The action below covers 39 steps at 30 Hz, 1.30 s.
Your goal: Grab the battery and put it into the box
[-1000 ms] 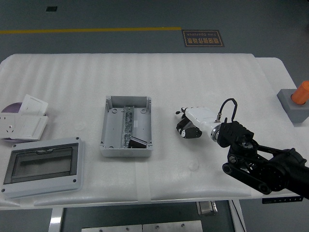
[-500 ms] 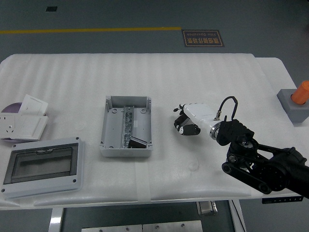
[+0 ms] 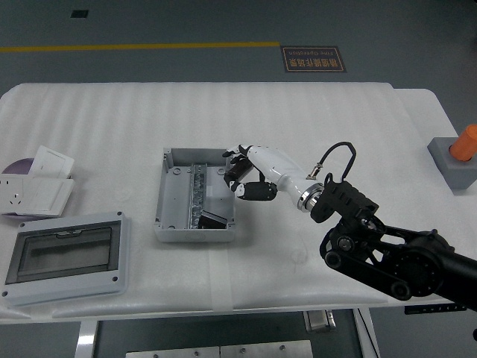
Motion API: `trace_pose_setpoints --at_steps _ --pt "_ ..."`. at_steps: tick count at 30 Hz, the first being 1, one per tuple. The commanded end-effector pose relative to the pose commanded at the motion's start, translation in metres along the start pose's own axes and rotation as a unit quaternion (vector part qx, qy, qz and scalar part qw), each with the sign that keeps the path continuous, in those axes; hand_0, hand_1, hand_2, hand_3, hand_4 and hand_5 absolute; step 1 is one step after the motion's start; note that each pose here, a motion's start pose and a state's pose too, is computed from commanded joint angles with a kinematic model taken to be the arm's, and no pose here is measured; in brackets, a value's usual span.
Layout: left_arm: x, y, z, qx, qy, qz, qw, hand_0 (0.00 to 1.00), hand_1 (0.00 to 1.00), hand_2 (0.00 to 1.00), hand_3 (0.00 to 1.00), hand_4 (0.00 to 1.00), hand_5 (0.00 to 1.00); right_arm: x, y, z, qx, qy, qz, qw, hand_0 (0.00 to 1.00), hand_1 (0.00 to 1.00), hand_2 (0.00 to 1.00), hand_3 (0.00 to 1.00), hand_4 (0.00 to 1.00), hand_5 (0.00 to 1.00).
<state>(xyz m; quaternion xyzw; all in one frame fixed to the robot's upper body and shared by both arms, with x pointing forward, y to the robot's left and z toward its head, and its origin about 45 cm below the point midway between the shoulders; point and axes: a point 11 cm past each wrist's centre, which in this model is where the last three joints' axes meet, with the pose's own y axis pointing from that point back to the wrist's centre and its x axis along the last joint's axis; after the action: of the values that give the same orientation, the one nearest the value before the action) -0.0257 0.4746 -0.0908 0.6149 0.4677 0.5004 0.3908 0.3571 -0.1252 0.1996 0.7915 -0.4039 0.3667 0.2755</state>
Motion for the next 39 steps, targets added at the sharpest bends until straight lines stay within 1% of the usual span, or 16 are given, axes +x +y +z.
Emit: trace_pose_setpoints --at_steps 2,4,7,8,13,14,19,20,25,26,31,32,37,38,39 --pt "0.0 0.0 0.0 0.001 0.0 0.0 1.0 0.611 0.672 0.586 0.54 0.476 0.549 -0.002 -0.002 -0.006 0.01 -0.015 -0.003 1.0 0.271 0.584 0.694 0.775 0.257 0.071" --pt "0.0 0.0 0.0 0.002 0.0 0.0 1.0 0.611 0.672 0.586 0.54 0.476 0.549 -0.005 -0.005 -0.011 0.016 -0.016 -0.015 1.0 0.271 0.584 0.694 0.775 0.257 0.071" --pt "0.001 0.0 0.0 0.002 -0.001 0.0 1.0 0.611 0.672 0.586 0.54 0.476 0.549 -0.012 -0.009 -0.016 0.022 0.0 -0.032 0.999 0.271 0.584 0.694 0.775 0.257 0.071" --pt "0.001 0.0 0.0 0.002 -0.001 0.0 1.0 0.612 0.673 0.584 0.539 0.48 0.557 -0.014 -0.01 -0.017 0.023 0.006 -0.037 0.999 0.337 0.593 0.696 0.773 0.32 0.124" --pt "0.001 0.001 0.001 0.002 -0.001 0.001 1.0 0.612 0.673 0.584 0.539 0.48 0.557 -0.025 -0.013 -0.019 0.028 0.021 -0.055 0.998 0.337 0.593 0.696 0.773 0.32 0.124" --pt "0.001 0.001 0.001 0.002 -0.002 0.001 1.0 0.611 0.672 0.582 0.54 0.486 0.563 -0.027 -0.013 -0.02 0.029 0.024 -0.059 0.998 0.686 0.755 0.784 0.828 0.511 0.27" --pt "0.001 0.001 0.001 0.002 -0.002 0.001 1.0 0.611 0.672 0.582 0.54 0.486 0.563 -0.031 -0.013 -0.022 0.035 0.027 -0.067 0.997 0.686 0.755 0.784 0.828 0.511 0.27" --pt "0.001 0.001 0.001 0.002 -0.002 0.001 1.0 0.611 0.671 0.581 0.539 0.487 0.564 -0.03 -0.013 -0.023 0.036 0.026 -0.066 0.997 0.962 0.929 0.913 0.94 0.594 0.299" --pt "0.001 0.001 0.002 0.002 -0.002 0.001 1.0 0.611 0.671 0.581 0.539 0.487 0.564 -0.026 -0.014 -0.026 0.042 0.02 -0.059 0.997 0.962 0.929 0.913 0.94 0.594 0.299" --pt "0.001 0.001 0.002 0.002 -0.003 0.001 1.0 0.611 0.671 0.58 0.539 0.485 0.564 -0.025 -0.014 -0.026 0.042 0.019 -0.057 0.997 0.978 0.931 0.937 0.974 0.63 0.313" --pt "0.001 0.001 0.002 0.002 -0.004 0.001 1.0 0.611 0.671 0.58 0.539 0.485 0.564 -0.023 -0.014 -0.025 0.04 0.016 -0.054 0.998 0.978 0.931 0.937 0.974 0.63 0.313" --pt "0.001 0.001 0.002 0.002 -0.004 0.001 1.0 0.609 0.671 0.579 0.539 0.483 0.562 -0.023 -0.014 -0.024 0.039 0.016 -0.054 0.998 0.978 0.933 0.939 0.98 0.648 0.328" --pt "0.001 0.001 0.002 0.003 -0.005 0.0 1.0 0.609 0.671 0.579 0.539 0.483 0.562 -0.021 -0.014 -0.019 0.03 0.013 -0.049 0.998 0.978 0.933 0.939 0.98 0.648 0.328" --pt "0.001 0.001 0.002 0.004 -0.005 0.0 1.0 0.609 0.67 0.577 0.537 0.477 0.56 -0.02 -0.014 -0.017 0.026 0.011 -0.045 0.999 0.973 0.934 0.937 0.982 0.669 0.349" --pt "0.001 0.001 0.001 0.004 -0.005 0.0 1.0 0.609 0.67 0.577 0.537 0.477 0.56 -0.016 -0.013 -0.011 0.018 0.007 -0.035 0.999 0.973 0.934 0.937 0.982 0.669 0.349"
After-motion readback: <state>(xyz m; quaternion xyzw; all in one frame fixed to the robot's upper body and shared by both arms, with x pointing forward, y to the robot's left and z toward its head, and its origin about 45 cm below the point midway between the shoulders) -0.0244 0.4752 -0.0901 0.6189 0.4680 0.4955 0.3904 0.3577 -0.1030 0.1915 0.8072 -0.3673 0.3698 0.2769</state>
